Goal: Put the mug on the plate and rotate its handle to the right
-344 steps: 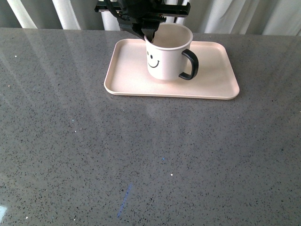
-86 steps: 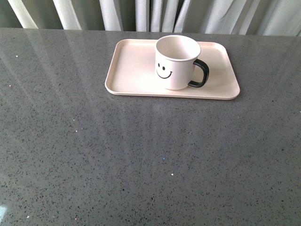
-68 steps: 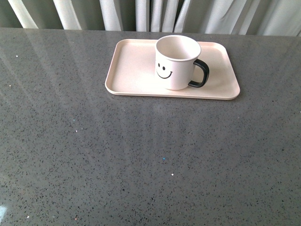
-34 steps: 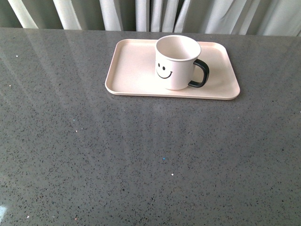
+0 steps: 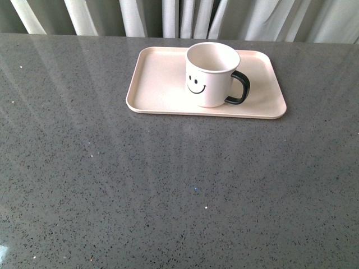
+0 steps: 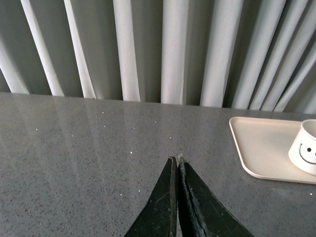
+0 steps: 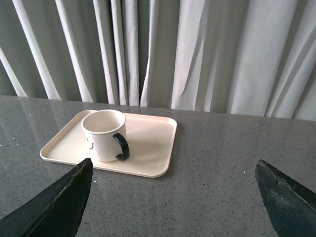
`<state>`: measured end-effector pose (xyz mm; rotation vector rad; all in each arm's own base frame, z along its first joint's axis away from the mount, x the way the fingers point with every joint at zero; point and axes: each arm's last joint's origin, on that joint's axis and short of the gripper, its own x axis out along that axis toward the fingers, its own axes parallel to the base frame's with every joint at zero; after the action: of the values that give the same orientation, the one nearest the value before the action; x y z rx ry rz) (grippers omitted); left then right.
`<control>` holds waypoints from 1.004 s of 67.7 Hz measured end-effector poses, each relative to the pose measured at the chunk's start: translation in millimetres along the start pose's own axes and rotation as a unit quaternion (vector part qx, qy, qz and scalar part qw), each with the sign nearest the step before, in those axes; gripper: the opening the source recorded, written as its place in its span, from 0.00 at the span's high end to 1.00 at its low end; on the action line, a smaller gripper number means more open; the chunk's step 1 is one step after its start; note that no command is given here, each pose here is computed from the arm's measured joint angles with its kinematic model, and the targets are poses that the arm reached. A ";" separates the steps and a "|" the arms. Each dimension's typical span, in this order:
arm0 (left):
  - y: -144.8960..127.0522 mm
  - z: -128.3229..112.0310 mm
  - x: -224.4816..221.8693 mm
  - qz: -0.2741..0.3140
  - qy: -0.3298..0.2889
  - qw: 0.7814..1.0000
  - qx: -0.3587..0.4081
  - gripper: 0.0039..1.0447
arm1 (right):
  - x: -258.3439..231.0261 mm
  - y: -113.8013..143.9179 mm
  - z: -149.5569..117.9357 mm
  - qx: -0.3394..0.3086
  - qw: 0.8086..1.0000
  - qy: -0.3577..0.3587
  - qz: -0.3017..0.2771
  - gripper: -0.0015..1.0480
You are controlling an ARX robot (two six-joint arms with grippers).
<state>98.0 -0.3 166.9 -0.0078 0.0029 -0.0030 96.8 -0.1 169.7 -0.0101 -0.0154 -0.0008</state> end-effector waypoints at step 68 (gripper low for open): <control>0.1 -0.1 -0.1 0.000 0.000 1.000 0.001 0.09 | 69.4 -10.1 33.4 -0.036 0.967 0.218 0.127 0.09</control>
<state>97.9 -0.2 166.8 -0.0067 0.0033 -0.0023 165.7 -9.9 204.3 -0.0848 0.4277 0.2533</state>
